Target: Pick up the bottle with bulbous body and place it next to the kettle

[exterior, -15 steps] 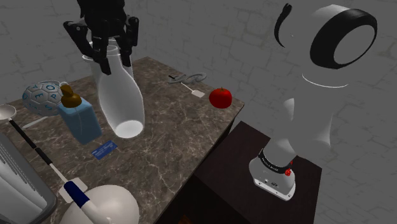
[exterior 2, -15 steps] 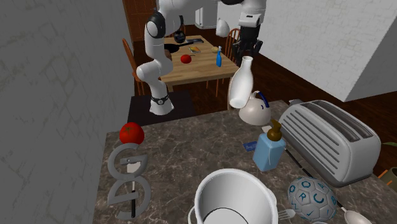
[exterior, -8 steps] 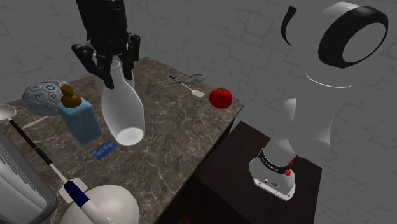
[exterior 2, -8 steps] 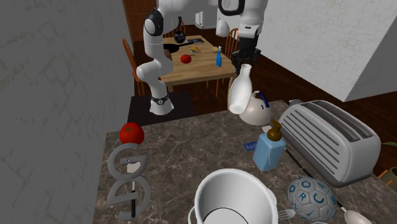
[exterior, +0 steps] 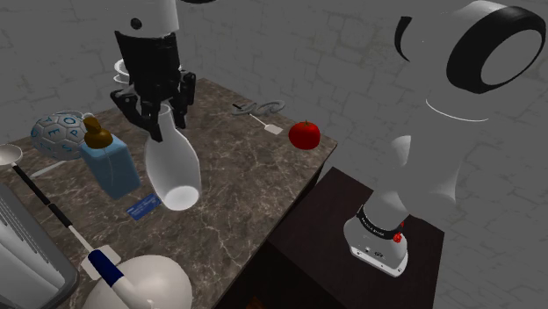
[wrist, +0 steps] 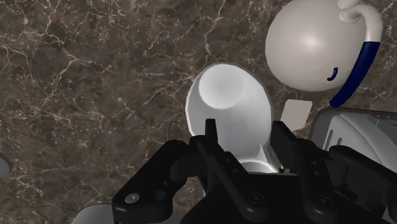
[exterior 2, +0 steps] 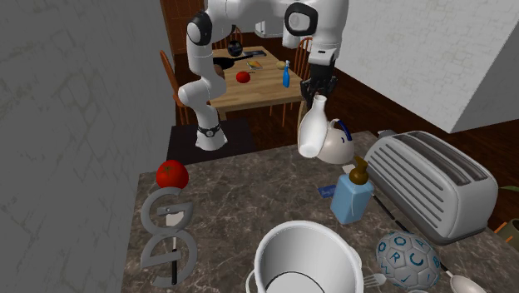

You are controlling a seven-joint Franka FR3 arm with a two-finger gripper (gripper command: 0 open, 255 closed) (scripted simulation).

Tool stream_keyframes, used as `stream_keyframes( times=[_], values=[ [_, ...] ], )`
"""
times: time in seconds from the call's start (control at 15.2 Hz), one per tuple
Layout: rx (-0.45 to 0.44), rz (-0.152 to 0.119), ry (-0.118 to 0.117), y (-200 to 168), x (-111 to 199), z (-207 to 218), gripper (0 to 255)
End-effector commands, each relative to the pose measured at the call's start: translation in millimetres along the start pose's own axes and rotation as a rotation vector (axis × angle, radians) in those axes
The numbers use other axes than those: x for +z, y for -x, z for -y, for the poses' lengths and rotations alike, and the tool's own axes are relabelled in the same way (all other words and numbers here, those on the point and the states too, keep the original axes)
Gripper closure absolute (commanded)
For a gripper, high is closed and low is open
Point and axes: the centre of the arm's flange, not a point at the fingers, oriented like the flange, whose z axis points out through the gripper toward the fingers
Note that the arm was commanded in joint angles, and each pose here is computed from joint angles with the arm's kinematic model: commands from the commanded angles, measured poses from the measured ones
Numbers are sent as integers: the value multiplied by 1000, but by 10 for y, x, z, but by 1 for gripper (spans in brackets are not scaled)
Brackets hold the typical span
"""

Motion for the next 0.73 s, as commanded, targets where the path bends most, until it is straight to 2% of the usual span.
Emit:
stream_keyframes(
  times=[0.0, 0.66],
  values=[
    [0, -1, -1, 6, 107, -1, 255],
    [0, -1, -1, -12, 635, -6, 255]
  ],
)
